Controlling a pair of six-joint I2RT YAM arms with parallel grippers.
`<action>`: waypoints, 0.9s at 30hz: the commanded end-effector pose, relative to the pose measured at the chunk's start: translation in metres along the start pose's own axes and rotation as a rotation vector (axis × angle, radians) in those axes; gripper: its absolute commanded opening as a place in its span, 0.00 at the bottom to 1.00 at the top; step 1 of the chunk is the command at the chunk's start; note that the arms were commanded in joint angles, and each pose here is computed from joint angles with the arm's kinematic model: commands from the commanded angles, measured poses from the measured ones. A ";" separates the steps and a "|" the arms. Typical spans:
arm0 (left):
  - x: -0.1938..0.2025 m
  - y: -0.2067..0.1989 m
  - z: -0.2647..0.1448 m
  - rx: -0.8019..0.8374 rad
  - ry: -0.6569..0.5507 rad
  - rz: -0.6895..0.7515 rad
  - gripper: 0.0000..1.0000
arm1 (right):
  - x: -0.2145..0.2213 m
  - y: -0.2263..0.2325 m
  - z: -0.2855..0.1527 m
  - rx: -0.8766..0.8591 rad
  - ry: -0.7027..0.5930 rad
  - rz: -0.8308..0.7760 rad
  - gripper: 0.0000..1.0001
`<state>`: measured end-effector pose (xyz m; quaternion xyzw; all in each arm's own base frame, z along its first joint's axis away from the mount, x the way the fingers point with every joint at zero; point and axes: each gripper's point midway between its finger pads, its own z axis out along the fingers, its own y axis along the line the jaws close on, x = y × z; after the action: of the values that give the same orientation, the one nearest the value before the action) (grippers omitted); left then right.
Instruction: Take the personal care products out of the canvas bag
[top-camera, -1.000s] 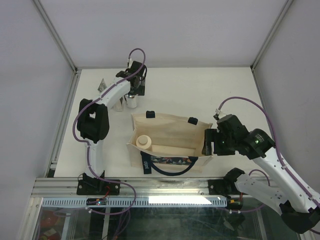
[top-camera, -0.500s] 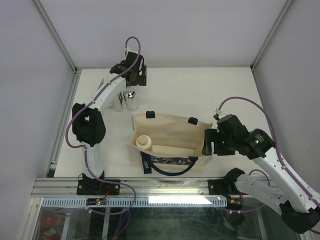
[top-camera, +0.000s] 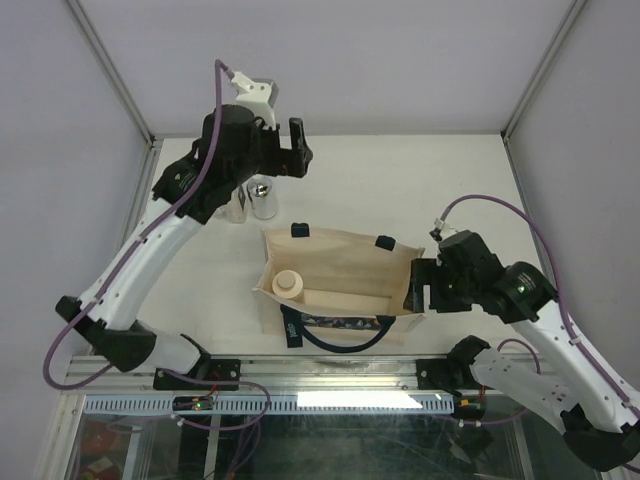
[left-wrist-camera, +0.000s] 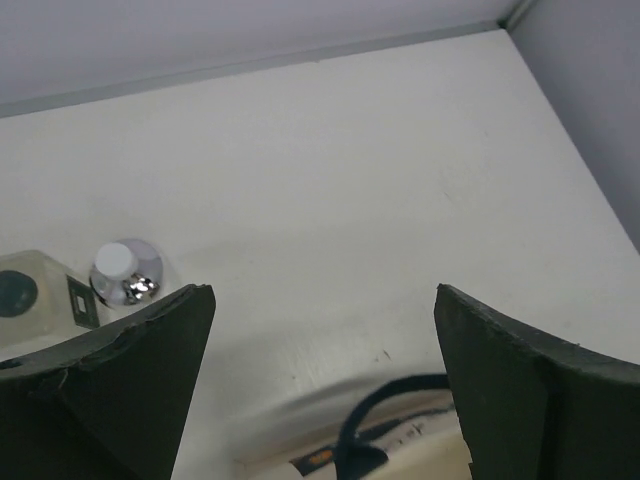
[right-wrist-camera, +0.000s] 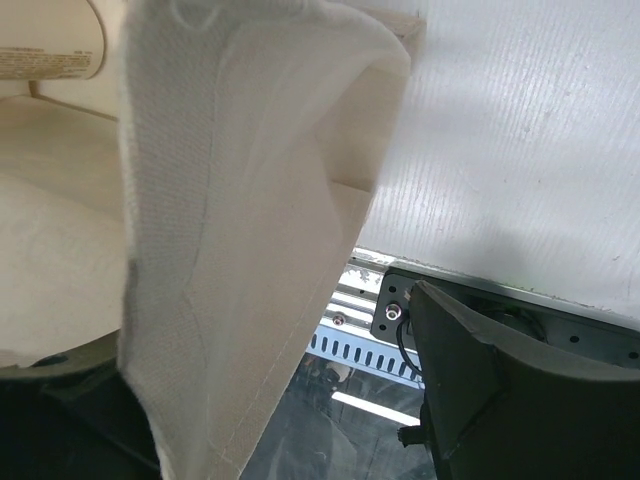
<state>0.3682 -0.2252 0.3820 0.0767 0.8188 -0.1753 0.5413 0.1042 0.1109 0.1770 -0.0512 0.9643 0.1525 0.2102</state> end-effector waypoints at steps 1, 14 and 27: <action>0.003 -0.031 -0.048 0.153 -0.039 -0.044 0.95 | -0.014 0.014 -0.016 -0.066 -0.069 0.004 0.77; 0.099 -0.074 -0.121 0.379 0.135 -0.192 0.83 | -0.013 0.028 -0.032 -0.168 -0.106 0.034 0.92; 0.197 -0.107 -0.161 0.504 0.403 -0.202 0.78 | 0.052 0.045 -0.033 -0.385 0.091 0.065 0.94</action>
<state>0.1437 -0.2752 0.3105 0.1647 0.8260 -0.3946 0.3673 0.0583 0.1294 0.1995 -0.0516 0.9323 0.2962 0.2010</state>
